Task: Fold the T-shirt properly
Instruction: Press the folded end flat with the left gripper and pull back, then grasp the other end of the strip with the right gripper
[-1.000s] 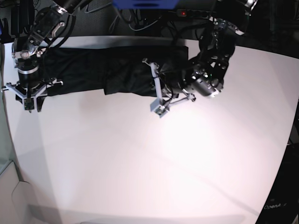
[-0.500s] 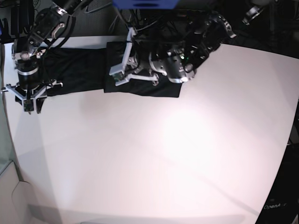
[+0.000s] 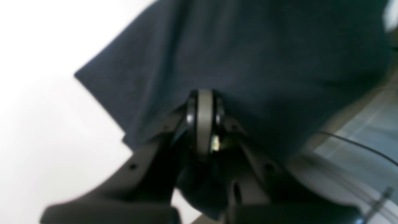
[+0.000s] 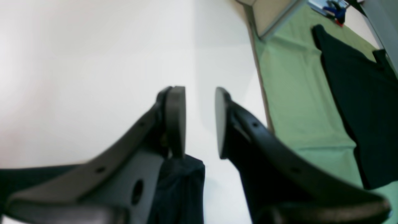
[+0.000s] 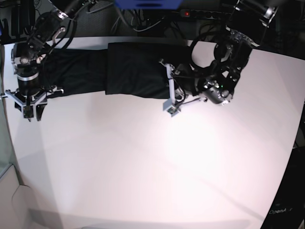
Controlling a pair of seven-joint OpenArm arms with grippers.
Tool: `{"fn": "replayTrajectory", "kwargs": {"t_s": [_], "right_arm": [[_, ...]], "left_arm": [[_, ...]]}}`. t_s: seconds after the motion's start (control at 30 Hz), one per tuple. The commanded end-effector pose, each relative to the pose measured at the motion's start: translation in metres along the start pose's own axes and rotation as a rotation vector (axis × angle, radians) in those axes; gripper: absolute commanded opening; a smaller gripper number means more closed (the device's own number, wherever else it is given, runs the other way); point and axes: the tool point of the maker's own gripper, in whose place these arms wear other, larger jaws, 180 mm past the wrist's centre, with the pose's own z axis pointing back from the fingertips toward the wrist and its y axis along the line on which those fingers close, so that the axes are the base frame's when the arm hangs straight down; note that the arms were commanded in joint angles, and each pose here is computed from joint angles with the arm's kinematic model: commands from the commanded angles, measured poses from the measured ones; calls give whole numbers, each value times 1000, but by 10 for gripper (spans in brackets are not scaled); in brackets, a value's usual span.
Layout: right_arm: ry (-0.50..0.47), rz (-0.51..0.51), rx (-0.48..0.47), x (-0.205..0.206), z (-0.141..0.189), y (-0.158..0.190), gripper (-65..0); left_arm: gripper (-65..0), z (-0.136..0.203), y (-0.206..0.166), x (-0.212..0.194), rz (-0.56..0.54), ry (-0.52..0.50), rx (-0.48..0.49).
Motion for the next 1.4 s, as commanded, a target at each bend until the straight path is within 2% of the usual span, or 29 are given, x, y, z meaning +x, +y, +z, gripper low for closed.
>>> {"fn": "replayTrajectory", "kwargs": {"t_s": [0.0, 0.17, 0.3, 0.4, 0.53, 0.7, 0.8, 0.93, 1.2, 1.37], "right_arm": [[-48, 4, -21, 13, 1, -8, -472], [-38, 2, -21, 12, 1, -8, -469], [-32, -6, -27, 9, 2, -9, -469], [-51, -54, -45, 11, 3, -17, -469], [40, -88, -81, -1, 0, -30, -469], [202, -132, -116, -26, 1, -40, -469], [261, -147, -121, -34, 2, -41, -469], [304, -163, -114, -39, 3, -39, -468], [342, -226, -66, -47, 6, -28, -468], [424, -236, -56, -58, 9, -24, -461]], "left_arm": [[-650, 2, 2, 9, -8, -24, 7], [-650, -13, 23, -13, 17, 67, 76], [-650, -30, 40, -25, 47, 79, 122], [-650, -39, 50, -39, 66, 113, 146], [-650, -40, 62, -52, 93, 139, 166], [-650, -23, 91, -76, 181, 147, 217], [-650, -14, 106, -89, 242, 140, 246], [-650, -5, 121, -98, 260, 151, 275], [-650, -4, 121, -92, 255, 143, 276], [-650, -2, 122, -90, 251, 141, 282]]}}
